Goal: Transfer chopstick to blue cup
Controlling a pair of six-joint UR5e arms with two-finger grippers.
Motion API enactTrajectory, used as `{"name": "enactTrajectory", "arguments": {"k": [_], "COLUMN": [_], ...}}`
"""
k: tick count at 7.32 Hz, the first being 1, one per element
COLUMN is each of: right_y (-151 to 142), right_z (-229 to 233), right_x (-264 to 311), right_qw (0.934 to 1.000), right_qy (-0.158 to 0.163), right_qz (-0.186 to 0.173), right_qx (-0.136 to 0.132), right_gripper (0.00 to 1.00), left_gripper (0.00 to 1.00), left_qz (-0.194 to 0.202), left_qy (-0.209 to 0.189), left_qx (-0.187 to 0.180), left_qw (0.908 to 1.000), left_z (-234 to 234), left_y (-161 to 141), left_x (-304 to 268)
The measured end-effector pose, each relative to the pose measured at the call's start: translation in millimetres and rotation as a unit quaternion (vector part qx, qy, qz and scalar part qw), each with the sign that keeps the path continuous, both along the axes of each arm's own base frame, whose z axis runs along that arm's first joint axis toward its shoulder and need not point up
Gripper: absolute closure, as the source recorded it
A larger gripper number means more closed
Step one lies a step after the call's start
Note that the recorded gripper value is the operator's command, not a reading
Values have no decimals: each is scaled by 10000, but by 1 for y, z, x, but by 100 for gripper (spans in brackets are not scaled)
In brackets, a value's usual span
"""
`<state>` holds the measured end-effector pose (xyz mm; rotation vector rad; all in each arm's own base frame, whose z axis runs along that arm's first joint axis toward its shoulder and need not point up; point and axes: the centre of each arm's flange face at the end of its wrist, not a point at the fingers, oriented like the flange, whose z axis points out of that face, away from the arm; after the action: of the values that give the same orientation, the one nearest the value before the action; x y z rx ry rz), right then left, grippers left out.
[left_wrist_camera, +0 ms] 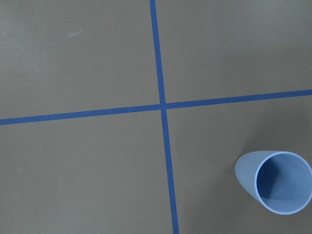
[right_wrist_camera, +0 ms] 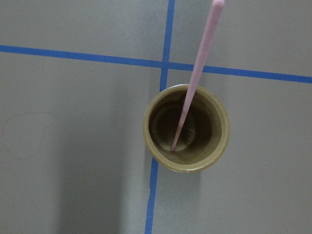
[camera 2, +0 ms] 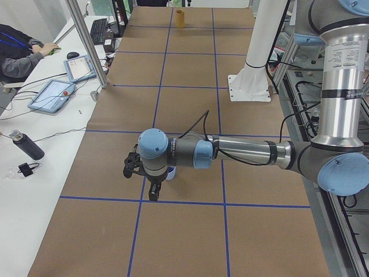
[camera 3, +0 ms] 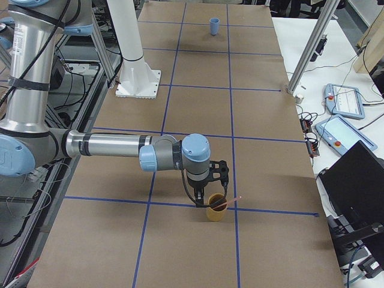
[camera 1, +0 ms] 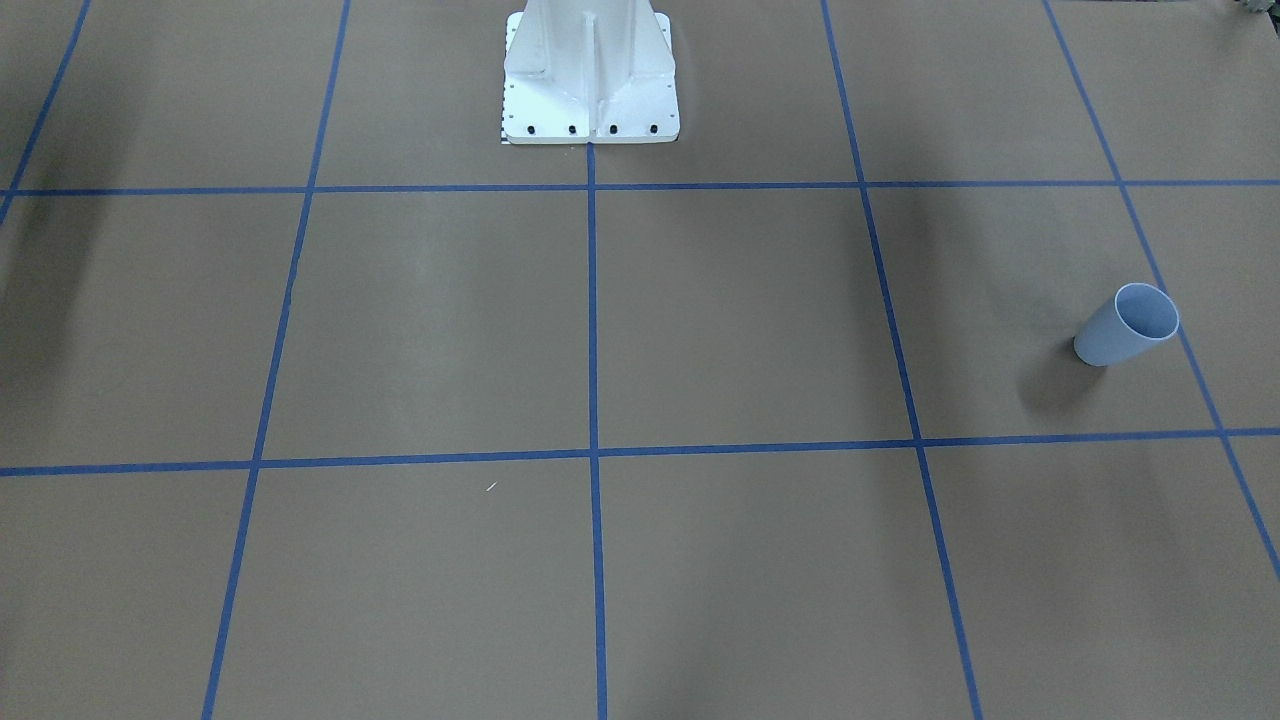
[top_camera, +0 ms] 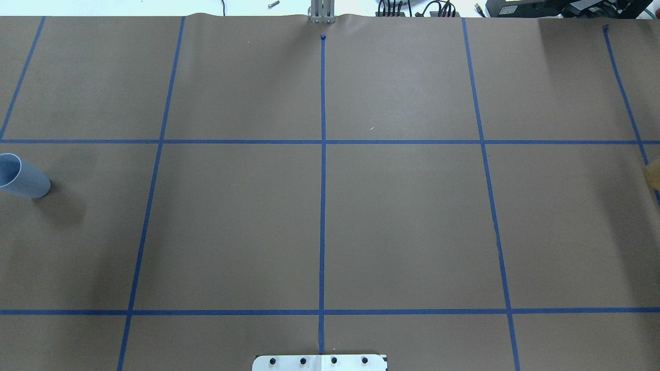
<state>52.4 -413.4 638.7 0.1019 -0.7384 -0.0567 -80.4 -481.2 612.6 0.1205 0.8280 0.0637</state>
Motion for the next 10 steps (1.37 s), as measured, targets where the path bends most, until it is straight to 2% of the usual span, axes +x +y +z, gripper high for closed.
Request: {"name": "enactTrajectory", "arguments": {"k": [2, 3, 4, 6, 8, 10], "right_y": [0, -2, -4, -15, -23, -20], "right_z": [-1, -5, -13, -29, -38, -39], "right_x": [0, 0, 0, 0, -1, -3], "right_qw": [10000, 9999, 9995, 9959, 9927, 9898], "right_qy": [6, 10, 7, -13, -44, -175], "right_qz": [5, 10, 19, 39, 24, -41], "right_qx": [13, 111, 320, 905, 1202, 1417], "right_gripper": [0, 0, 0, 0, 0, 0], "left_gripper": [1, 1, 1, 1, 1, 1], "left_qz": [19, 28, 35, 27, -13, -132], "left_qy": [3, 3, 3, -6, 1, 51], "left_qx": [53, 97, 161, 398, 627, 713], "left_qw": [10000, 9999, 9999, 9992, 9980, 9974], "left_z": [-3, -5, -10, -33, -60, -77], "left_y": [-1, -3, -5, -16, -54, -74], "left_x": [0, 0, 0, -1, -1, -1]}}
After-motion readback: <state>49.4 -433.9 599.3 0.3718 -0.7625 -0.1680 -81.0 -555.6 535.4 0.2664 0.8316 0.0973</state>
